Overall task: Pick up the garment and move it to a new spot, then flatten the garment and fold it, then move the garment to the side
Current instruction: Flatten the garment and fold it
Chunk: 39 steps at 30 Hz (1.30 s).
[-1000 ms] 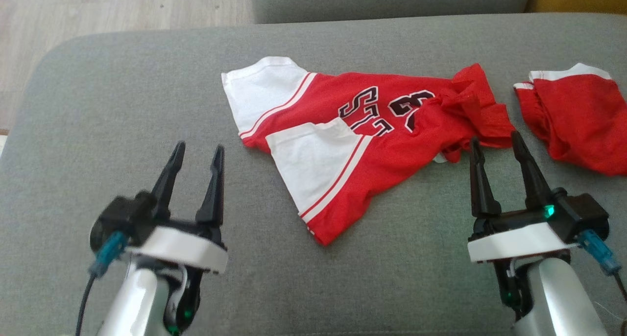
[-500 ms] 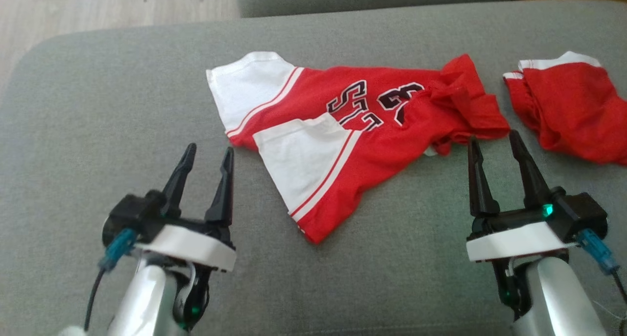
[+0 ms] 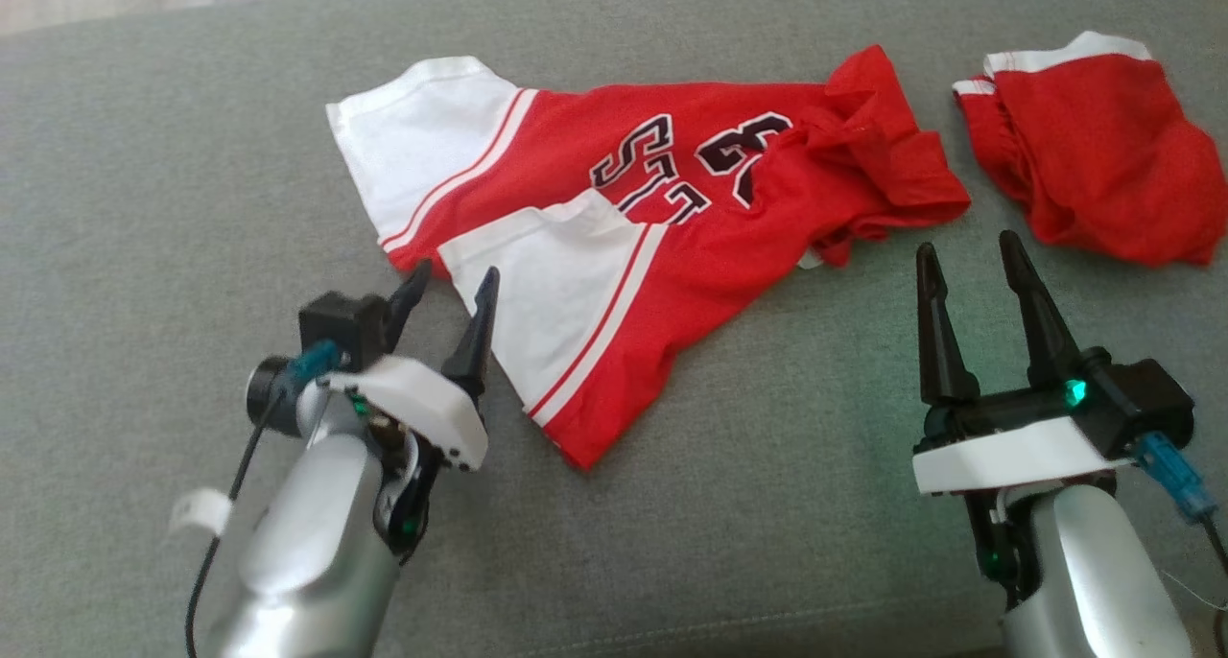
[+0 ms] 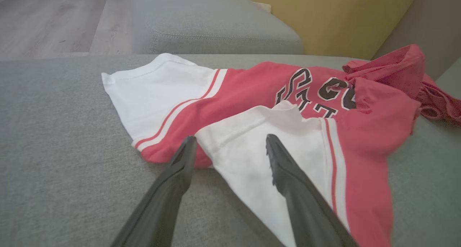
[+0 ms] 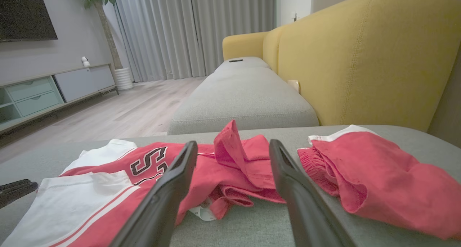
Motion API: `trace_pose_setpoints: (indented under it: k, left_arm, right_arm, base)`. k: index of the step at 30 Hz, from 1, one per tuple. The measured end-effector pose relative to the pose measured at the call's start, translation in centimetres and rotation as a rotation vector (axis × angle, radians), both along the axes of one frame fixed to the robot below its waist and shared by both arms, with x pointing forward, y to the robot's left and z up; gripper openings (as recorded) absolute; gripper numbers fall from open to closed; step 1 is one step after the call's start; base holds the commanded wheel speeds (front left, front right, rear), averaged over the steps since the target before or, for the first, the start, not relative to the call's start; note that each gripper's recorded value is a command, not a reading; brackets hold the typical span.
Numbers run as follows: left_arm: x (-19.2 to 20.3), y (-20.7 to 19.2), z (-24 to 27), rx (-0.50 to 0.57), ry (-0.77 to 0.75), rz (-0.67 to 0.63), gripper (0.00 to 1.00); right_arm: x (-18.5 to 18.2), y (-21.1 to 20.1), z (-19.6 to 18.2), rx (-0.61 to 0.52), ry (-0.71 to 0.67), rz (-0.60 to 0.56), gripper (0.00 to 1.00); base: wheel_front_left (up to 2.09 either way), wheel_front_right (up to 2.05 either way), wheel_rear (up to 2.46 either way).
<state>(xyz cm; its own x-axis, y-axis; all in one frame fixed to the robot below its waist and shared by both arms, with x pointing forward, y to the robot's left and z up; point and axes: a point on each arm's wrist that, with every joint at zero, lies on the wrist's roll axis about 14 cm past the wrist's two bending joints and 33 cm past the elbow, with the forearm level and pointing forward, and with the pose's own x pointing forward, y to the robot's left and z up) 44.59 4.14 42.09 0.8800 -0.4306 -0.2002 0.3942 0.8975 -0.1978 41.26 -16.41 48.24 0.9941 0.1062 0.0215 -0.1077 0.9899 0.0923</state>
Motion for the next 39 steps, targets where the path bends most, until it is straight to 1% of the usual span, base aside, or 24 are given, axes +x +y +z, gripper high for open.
trace_pose_setpoints:
  k: [6,12,13,14,15,18,21,26,32,36,39]
  left_arm:
    - [1.3,-0.1,-1.6,0.053,0.051,0.01,1.0]
    - [1.4,-0.4,-2.6,0.059,0.083,0.001,1.0]
    - [1.3,-0.5,-2.7,0.057,0.09,-0.008,0.47]
    - [1.2,-0.6,-2.9,0.054,0.097,-0.013,0.1]
    - [1.1,-0.8,-2.9,0.049,0.099,-0.019,0.0]
    - [1.2,-1.1,-2.4,0.031,0.085,-0.028,0.0]
    - [1.8,-1.3,-1.0,0.016,0.039,-0.03,0.0]
    - [4.2,-0.2,3.9,-0.015,-0.116,-0.004,0.0]
    - [6.5,2.8,9.3,0.022,-0.294,0.036,0.0]
    - [7.6,4.0,13.1,0.041,-0.402,0.042,0.0]
    - [8.3,4.8,15.1,0.053,-0.456,0.051,0.0]
  right_arm:
    - [-0.2,-0.5,-0.5,-0.004,0.016,-0.013,1.0]
    - [-0.3,-0.7,-0.6,-0.006,0.019,-0.021,1.0]
    - [-0.3,-0.7,-0.6,-0.006,0.019,-0.021,1.0]
    - [-0.3,-0.8,-0.6,-0.006,0.019,-0.021,1.0]
    - [-0.4,-0.8,-0.6,-0.007,0.019,-0.021,1.0]
    - [-0.4,-0.8,-0.5,-0.006,0.018,-0.021,1.0]
    - [-0.4,-0.7,-0.4,-0.006,0.013,-0.02,1.0]
    - [-0.4,-0.6,0.0,-0.005,0.003,-0.017,1.0]
    - [-0.3,-0.4,0.4,-0.003,-0.01,-0.012,1.0]
    - [0.0,-0.3,0.9,-0.001,-0.023,-0.007,1.0]
    - [0.0,-0.2,1.2,-0.001,-0.031,-0.003,1.0]
  base:
    - [0.0,0.0,0.0]
    - [0.0,0.0,0.0]
    - [0.0,0.0,0.0]
    - [0.0,0.0,0.0]
    - [0.0,0.0,0.0]
    - [0.0,0.0,0.0]
    - [0.0,0.0,0.0]
    - [0.0,0.0,0.0]
    - [0.0,0.0,0.0]
    - [0.0,0.0,0.0]
    - [0.0,0.0,0.0]
